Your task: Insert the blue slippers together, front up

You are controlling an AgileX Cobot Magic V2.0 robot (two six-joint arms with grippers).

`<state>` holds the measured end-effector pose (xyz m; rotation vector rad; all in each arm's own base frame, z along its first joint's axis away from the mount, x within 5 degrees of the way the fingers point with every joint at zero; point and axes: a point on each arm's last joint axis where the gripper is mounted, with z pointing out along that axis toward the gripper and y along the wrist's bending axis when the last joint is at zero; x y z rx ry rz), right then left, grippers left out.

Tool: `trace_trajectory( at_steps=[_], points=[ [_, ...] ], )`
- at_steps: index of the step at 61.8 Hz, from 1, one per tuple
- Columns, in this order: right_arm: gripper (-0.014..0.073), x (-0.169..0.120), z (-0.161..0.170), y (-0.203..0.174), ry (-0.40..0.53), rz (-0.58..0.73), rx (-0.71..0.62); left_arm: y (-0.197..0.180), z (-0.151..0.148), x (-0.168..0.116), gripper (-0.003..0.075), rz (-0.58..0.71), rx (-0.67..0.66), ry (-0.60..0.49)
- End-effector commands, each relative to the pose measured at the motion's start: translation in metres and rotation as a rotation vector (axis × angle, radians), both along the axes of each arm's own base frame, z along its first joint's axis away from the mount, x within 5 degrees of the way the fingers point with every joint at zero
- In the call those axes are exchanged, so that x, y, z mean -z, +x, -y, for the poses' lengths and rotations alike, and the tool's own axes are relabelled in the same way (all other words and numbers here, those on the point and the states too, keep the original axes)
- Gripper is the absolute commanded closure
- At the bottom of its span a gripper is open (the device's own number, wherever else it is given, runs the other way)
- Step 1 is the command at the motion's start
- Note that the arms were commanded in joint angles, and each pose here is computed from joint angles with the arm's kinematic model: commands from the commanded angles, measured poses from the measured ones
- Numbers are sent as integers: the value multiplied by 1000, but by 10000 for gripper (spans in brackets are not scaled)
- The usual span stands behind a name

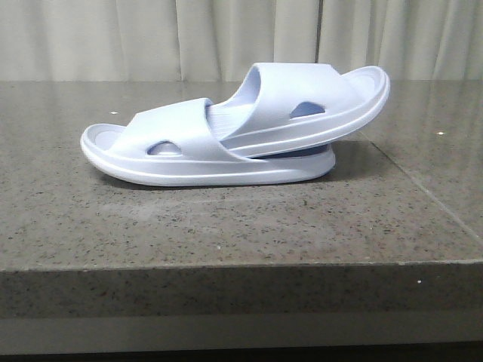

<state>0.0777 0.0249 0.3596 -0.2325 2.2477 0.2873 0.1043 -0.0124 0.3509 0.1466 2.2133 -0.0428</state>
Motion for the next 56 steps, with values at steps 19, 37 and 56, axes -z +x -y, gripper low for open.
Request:
trace_trajectory(
  at_steps=[19, 37, 56],
  points=[
    [662, -11, 0, 2, 11, 77, 12, 2, 1, -13, 741, 90, -4, -28],
    [662, -11, 0, 2, 11, 77, 12, 2, 0, -14, 741, 98, 4, -8],
    [662, -11, 0, 2, 11, 74, 10, -16, -8, -6, 741, 412, -58, -39]
  ],
)
